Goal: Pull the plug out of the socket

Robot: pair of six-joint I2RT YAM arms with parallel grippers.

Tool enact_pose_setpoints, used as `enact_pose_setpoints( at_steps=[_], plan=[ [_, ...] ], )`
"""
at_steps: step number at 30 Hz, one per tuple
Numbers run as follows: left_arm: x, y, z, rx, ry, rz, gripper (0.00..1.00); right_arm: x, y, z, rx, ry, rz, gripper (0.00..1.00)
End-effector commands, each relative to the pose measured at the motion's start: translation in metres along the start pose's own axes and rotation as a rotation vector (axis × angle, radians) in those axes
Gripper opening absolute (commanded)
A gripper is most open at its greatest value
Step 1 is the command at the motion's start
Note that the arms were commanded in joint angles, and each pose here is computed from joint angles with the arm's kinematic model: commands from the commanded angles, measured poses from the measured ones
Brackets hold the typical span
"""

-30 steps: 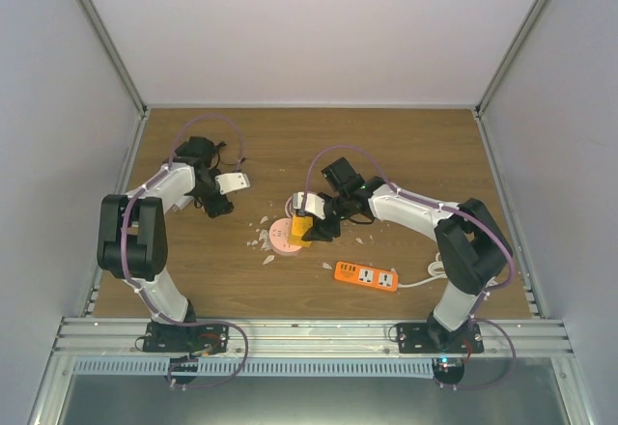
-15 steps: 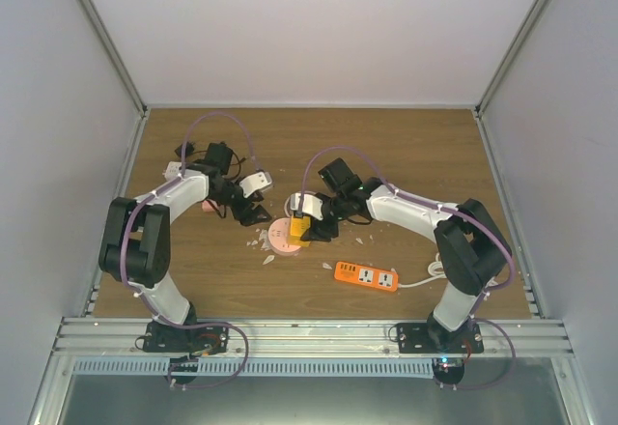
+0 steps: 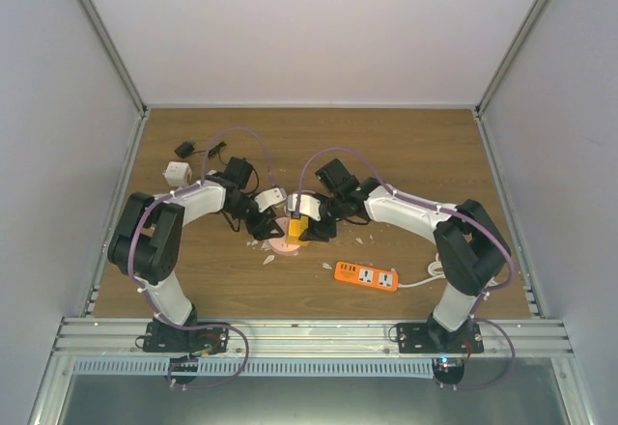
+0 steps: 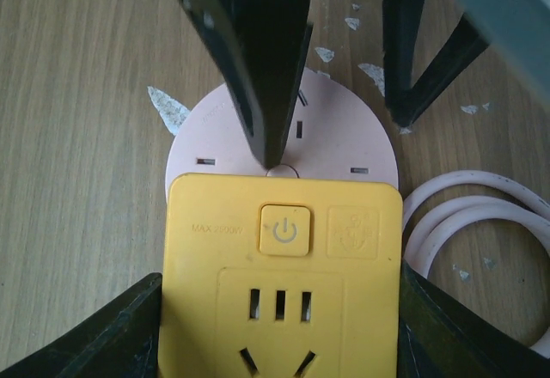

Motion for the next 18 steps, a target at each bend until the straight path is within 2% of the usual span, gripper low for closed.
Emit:
enact_pose_setpoints(
  at_steps=[1, 4, 7, 18],
  plan=[
    [-0.001, -0.007, 0.017, 0.067, 0.052, 0.023, 0.77, -0.005, 0.01, 0.002, -0.009, -0.033, -0.017, 0.6],
    [-0.005, -0.013, 0.027, 0.133, 0.073, 0.046, 0.76, -0.003, 0.012, 0.003, -0.007, -0.033, -0.013, 0.7],
    [-0.006, -0.017, 0.03, 0.154, 0.085, 0.043, 0.75, 0.001, 0.016, 0.005, -0.012, -0.022, -0.014, 0.74],
    [-0.006, -0.026, 0.035, 0.178, 0.103, 0.02, 0.72, 0.007, 0.013, 0.02, 0.05, -0.059, -0.039, 0.77]
  ],
)
Point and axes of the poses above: each gripper's point midway between its finger pads, its own z axis out along the fingers, its own x axis along the line the jaws close on, y = z × x, the point moved 9 cm from there along -z, back along the fingers, and after that the axes turned 10 degrees about z, right-handed, at the moved point
